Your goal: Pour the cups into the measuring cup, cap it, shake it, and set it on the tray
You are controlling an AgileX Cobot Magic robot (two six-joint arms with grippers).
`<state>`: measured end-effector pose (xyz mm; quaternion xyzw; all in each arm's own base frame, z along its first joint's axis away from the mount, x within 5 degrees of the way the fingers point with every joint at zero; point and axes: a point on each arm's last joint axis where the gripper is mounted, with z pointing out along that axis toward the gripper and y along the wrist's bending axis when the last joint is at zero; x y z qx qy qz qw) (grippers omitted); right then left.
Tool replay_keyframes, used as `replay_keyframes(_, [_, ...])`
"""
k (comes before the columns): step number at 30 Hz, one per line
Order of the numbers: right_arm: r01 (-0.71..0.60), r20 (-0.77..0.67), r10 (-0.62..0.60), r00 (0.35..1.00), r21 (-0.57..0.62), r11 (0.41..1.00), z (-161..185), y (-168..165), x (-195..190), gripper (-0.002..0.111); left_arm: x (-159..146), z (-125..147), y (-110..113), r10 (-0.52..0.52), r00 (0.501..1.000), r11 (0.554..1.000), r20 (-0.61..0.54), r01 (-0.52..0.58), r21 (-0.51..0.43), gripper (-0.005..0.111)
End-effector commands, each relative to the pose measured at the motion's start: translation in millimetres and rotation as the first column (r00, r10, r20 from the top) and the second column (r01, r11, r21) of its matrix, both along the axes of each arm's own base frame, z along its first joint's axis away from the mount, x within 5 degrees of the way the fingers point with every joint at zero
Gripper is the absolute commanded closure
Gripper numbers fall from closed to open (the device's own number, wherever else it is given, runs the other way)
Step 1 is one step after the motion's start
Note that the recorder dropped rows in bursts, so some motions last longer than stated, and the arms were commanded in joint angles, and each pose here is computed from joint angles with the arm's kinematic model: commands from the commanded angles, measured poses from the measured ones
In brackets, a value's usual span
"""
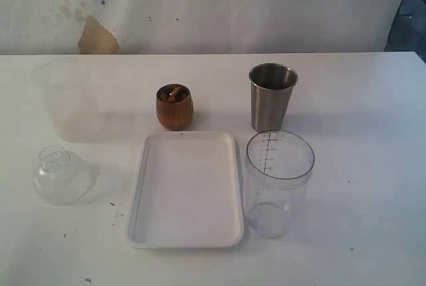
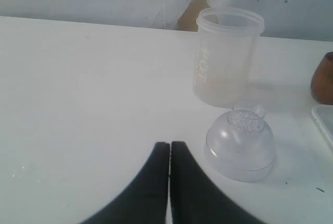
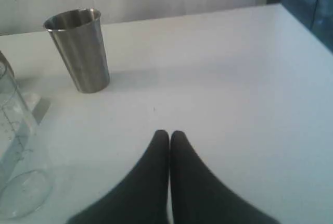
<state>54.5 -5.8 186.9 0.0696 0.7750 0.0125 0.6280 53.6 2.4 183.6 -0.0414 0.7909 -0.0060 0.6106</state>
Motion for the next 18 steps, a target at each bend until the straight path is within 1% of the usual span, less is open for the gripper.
replay_keyframes(1, [-0.002,0.113,0.019,0.993,-0.152,0.988,10.6,-0.9,1.3,0.108,0.0,-0.8,-0.3,-0.005,1.0,1.0,0.007,0.005,0.002,0.106])
replay_keyframes(4, [-0.017,0.192,0.049,0.98,-0.164,0.986,17.9,1.7,1.8,0.108,0.0,-0.8,-0.3,-0.005,1.0,1.0,0.007,0.005,0.002,0.106])
replay_keyframes(6, [-0.035,0.281,0.085,0.956,-0.179,0.983,26.3,4.8,1.6,0.108,0.0,-0.8,-0.3,-0.005,1.0,1.0,0.007,0.005,0.002,0.106])
replay_keyframes(9, [-0.073,0.473,0.162,0.866,-0.2,0.977,45.2,12.1,-2.2,0.108,0.0,-0.8,-0.3,-0.005,1.0,1.0,0.007,0.005,0.002,0.106])
replay_keyframes(12, [-0.102,0.603,0.211,0.769,-0.21,0.972,58.5,17.2,-8.0,0.108,0.0,-0.8,-0.3,-0.005,1.0,1.0,0.007,0.005,0.002,0.106])
replay_keyframes(13, [-0.108,0.634,0.224,0.74,-0.217,0.97,61.8,18.5,-9.9,0.108,0.0,-0.8,-0.3,-0.005,1.0,1.0,0.007,0.005,0.002,0.106])
replay_keyframes(15, [-0.116,0.67,0.223,0.708,-0.202,0.973,65.5,19.0,-12.1,0.108,0.0,-0.8,-0.3,-0.005,1.0,1.0,0.007,0.005,0.002,0.106])
replay_keyframes(18, [-0.116,0.683,0.185,0.706,-0.146,0.982,66.2,16.3,-12.2,0.108,0.0,-0.8,-0.3,-0.005,1.0,1.0,0.007,0.005,0.002,0.106])
